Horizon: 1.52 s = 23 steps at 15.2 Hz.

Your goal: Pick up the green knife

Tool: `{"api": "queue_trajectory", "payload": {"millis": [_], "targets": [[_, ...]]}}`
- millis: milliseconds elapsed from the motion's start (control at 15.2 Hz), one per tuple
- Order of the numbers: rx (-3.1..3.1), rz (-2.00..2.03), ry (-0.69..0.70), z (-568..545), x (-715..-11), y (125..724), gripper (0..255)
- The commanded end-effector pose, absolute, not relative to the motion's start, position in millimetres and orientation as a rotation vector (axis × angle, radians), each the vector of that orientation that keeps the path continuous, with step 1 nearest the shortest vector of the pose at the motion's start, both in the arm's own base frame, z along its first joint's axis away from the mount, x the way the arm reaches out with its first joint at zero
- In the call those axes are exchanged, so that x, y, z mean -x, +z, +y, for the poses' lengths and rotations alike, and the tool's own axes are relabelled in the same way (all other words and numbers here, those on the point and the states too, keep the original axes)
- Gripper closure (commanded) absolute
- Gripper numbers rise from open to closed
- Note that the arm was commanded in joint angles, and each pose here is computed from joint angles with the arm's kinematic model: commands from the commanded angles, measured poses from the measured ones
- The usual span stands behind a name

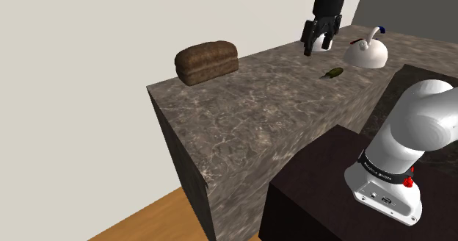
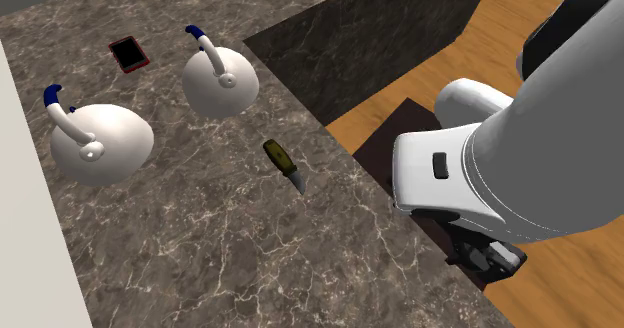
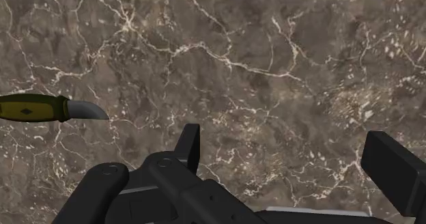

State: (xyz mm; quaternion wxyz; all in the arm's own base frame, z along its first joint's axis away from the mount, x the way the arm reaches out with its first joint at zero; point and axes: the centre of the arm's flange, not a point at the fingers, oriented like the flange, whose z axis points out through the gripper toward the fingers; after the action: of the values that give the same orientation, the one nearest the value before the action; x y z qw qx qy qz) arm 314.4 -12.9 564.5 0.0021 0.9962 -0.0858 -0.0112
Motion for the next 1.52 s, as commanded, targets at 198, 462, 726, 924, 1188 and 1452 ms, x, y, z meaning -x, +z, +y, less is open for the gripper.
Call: {"api": "queue_trajectory", "payload": {"millis": [198,462,726,924,1188,1452], "targets": [[-3.130,-0.032,-0.035,-41.9,-296.9,546.1,0],[-3.108,0.283,-0.035,-84.1,-280.8,521.7,0],[-3.055,0.593,-0.034,-129.0,-273.4,497.7,0],[-2.995,0.821,-0.033,-163.1,-273.9,479.9,0],[-2.889,1.115,-0.032,-208.0,-282.6,456.4,0],[-2.754,1.397,-0.030,-250.4,-300.0,433.2,0]]}}
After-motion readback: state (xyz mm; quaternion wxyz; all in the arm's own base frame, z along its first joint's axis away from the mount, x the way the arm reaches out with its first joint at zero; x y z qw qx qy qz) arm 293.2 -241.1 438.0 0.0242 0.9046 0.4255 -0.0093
